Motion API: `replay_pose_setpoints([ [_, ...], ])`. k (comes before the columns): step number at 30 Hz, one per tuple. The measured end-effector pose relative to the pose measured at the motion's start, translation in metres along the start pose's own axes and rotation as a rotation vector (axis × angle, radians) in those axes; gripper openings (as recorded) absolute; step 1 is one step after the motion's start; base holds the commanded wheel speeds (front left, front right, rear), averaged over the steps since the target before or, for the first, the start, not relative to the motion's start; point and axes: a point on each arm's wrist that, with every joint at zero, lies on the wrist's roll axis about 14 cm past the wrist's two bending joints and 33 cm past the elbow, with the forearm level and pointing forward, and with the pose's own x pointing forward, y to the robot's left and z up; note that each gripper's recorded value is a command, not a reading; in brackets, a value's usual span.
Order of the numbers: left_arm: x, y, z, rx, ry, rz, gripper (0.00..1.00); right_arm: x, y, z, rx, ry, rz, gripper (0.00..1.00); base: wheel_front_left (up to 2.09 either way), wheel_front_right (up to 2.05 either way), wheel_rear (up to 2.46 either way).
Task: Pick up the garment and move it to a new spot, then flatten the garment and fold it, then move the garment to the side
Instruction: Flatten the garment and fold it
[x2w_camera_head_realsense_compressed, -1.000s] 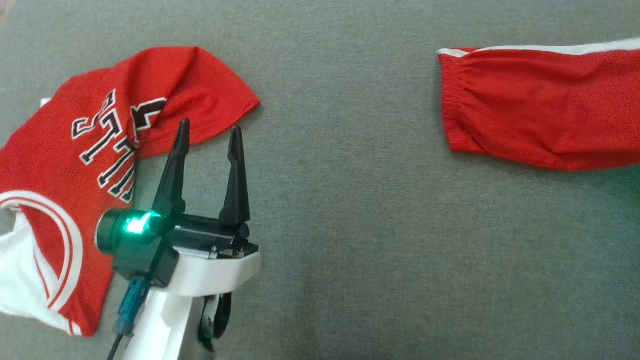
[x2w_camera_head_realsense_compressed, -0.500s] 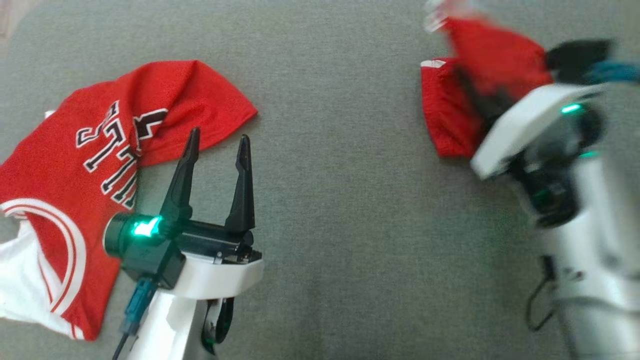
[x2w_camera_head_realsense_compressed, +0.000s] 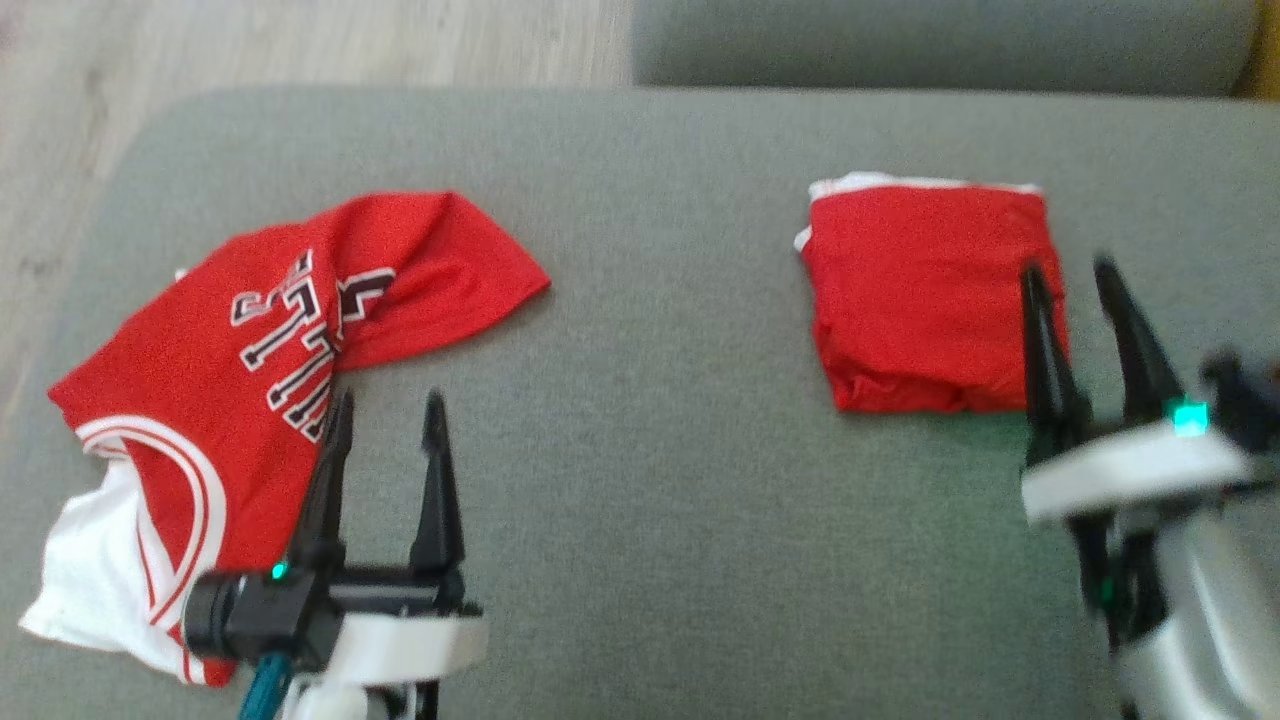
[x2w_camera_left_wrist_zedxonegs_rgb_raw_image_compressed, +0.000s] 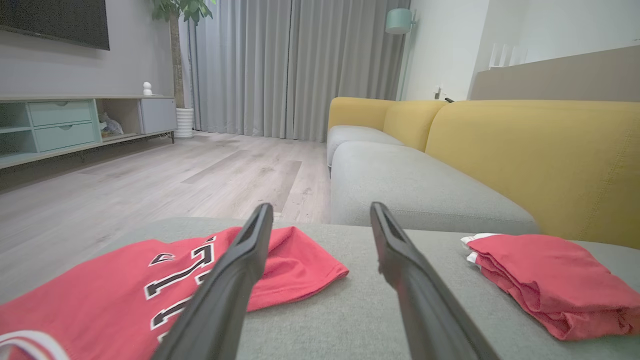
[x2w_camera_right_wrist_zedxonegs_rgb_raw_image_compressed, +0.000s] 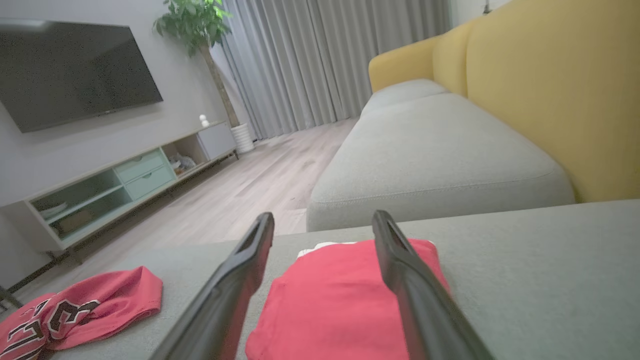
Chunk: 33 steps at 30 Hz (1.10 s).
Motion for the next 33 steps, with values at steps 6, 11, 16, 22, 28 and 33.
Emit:
replay_pose_setpoints([
  [6, -0.04, 0.014, -0.004, 0.006, 0.022, 0.056, 1.0, -0.07, -0.007, -0.037, -0.053, 0.033, -0.06, 1.0, 0.0, 0.0, 0.0],
  [11, -0.068, 0.013, -0.009, 0.019, 0.039, 0.04, 1.0, -0.102, 0.003, -0.041, -0.133, 0.04, -0.062, 1.0, 0.0, 0.0, 0.0],
  [16, -0.079, 0.008, -0.011, 0.036, 0.039, -0.003, 1.0, -0.122, 0.01, -0.041, -0.168, 0.027, -0.077, 1.0, 0.0, 0.0, 0.0],
  [22, -0.083, 0.004, -0.013, 0.048, 0.043, -0.027, 1.0, -0.131, 0.012, -0.042, -0.152, 0.021, -0.097, 1.0, 0.0, 0.0, 0.0],
  [28, -0.085, 0.003, -0.022, 0.056, 0.073, -0.037, 1.0, -0.131, 0.013, -0.043, -0.145, 0.019, -0.102, 1.0, 0.0, 0.0, 0.0],
  [33, -0.084, 0.004, -0.024, 0.058, 0.079, -0.037, 1.0, -0.132, 0.011, -0.043, -0.144, 0.019, -0.111, 1.0, 0.0, 0.0, 0.0],
])
